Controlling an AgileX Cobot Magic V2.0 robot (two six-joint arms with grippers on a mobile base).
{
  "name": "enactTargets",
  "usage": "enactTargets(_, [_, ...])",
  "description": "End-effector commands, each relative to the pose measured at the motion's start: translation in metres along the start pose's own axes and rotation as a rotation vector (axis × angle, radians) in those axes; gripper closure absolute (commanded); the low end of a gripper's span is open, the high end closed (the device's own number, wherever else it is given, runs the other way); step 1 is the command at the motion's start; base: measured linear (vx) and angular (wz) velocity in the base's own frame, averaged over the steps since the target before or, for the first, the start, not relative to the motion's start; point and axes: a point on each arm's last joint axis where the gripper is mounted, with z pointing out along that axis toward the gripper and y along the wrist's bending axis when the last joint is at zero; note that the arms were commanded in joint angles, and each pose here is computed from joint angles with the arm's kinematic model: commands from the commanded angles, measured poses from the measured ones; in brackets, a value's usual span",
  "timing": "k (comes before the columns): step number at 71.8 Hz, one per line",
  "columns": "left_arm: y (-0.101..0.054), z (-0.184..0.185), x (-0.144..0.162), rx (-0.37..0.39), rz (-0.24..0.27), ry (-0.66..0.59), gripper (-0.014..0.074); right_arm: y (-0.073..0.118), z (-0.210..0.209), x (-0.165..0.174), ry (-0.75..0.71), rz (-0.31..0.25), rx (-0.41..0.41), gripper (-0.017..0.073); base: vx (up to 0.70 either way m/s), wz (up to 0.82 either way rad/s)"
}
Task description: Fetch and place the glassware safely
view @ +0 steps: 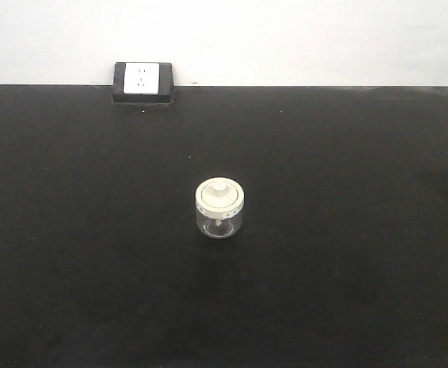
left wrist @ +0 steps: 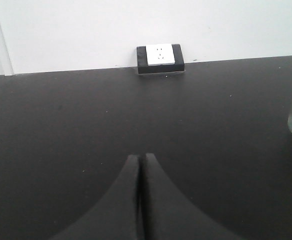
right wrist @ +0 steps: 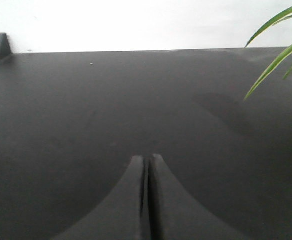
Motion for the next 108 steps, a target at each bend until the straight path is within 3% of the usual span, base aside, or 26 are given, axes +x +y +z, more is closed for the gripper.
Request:
enactTargets(1, [-0.0007,0.0008,0.0018,0.007,-0.015,-0.056,0.0601,0.0006,0.0004,-0.0013,-0.073,-0.071,0.005,0.0563,0.0,0.0])
enactTargets(108, [-0.0007,0.0008,0.0018,0.007,-0.015,-0.056,0.0601,0.0005,0.0004,-0.0005,-0.064,-0.072,0.005,0.0563,0.0,0.0])
